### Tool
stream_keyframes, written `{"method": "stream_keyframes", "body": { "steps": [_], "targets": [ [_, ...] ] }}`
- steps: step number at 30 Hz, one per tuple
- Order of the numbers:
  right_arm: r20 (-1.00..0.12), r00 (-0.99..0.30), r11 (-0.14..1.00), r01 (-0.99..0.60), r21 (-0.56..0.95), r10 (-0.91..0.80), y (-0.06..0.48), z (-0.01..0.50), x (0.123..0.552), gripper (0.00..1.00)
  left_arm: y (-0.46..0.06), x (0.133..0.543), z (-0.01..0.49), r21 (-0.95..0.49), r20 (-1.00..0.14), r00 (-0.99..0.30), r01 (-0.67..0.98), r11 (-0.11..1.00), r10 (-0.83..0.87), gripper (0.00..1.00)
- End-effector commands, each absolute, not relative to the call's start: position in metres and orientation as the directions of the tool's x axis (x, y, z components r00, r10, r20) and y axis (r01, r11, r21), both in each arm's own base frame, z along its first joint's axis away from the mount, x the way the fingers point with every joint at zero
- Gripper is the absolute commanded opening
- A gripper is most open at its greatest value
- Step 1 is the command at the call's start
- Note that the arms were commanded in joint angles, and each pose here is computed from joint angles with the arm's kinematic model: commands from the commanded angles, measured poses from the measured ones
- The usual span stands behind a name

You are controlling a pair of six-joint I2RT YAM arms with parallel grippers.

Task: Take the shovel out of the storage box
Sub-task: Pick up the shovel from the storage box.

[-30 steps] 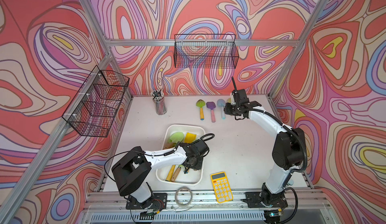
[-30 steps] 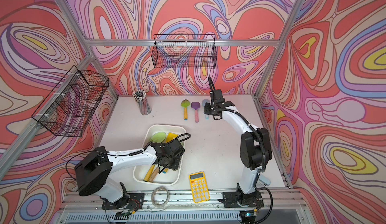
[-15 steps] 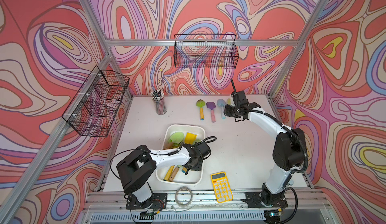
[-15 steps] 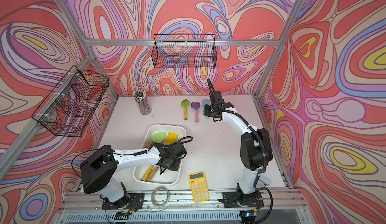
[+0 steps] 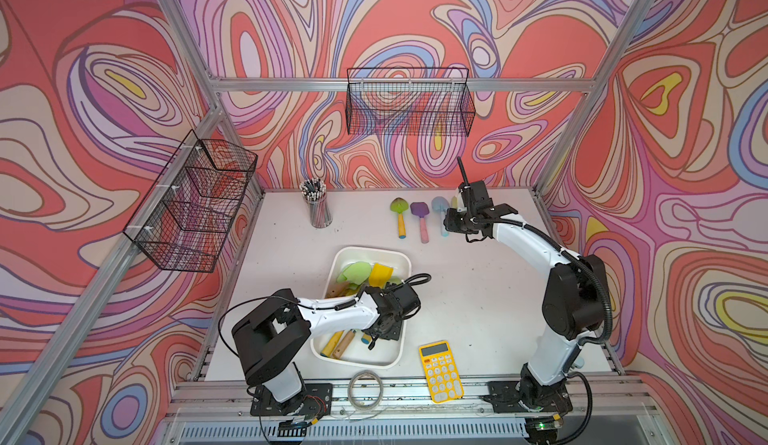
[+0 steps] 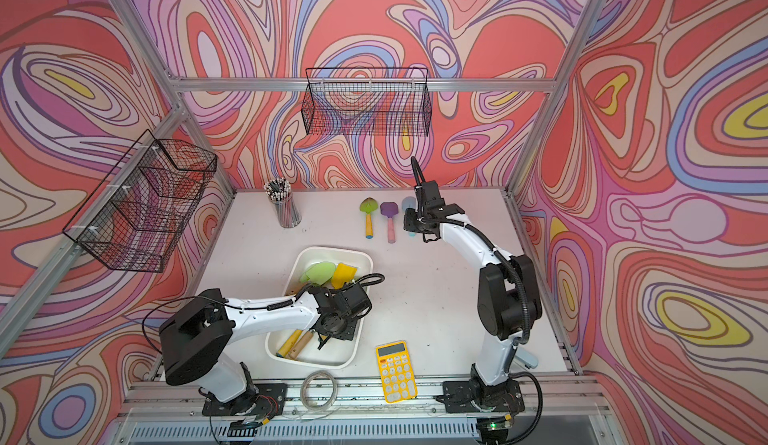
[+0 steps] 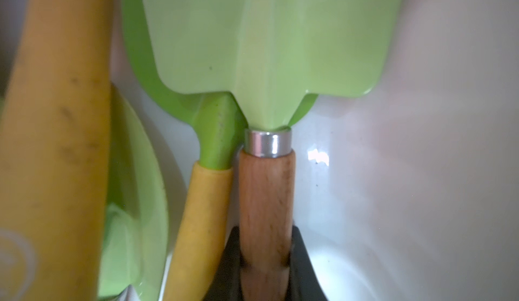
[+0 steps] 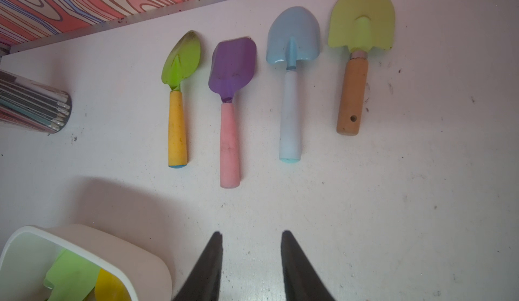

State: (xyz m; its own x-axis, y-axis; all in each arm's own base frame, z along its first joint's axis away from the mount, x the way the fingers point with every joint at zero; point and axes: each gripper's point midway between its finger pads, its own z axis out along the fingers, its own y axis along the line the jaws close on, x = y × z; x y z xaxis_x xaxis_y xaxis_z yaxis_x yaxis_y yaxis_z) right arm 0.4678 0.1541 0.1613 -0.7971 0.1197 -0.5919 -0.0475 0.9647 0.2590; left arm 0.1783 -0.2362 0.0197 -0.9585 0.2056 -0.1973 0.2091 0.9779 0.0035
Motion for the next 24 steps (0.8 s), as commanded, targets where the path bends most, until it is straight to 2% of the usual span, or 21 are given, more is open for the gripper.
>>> {"method": "stream_keyframes", "body": {
  "steps": [1,10,14,20,24],
  "targets": [
    [-0.618,-0.778,0.967,-0.054,0.247,0.115,0.153,0.174,0.465,0.37,-0.228,0.178,0.033,0.032,-0.218,-0.952,0.211,0.977,0.213,0.01],
    [-0.658,-0.747,0.945,-0.136,0.296,0.099,0.177,0.207,0.453,0.37,-0.226,0.204,0.091,-0.089,-0.321,-0.935,0.187,0.978,0.150,0.00],
    [-0.649,-0.754,0.892,-0.220,0.395,0.102,0.201,0.217,0.439,0.37,-0.212,0.223,0.112,-0.283,-0.345,-0.938,0.125,0.951,0.021,0.00],
    [-0.641,-0.762,0.683,-0.417,0.600,0.098,0.256,0.240,0.408,0.39,-0.205,0.255,0.157,-0.626,-0.363,-0.916,0.106,0.773,-0.169,0.00],
    [-0.638,-0.761,0.499,-0.511,0.700,0.115,0.285,0.258,0.391,0.41,-0.205,0.271,0.181,-0.747,-0.359,-0.903,0.127,0.653,-0.235,0.00]
  ]
}}
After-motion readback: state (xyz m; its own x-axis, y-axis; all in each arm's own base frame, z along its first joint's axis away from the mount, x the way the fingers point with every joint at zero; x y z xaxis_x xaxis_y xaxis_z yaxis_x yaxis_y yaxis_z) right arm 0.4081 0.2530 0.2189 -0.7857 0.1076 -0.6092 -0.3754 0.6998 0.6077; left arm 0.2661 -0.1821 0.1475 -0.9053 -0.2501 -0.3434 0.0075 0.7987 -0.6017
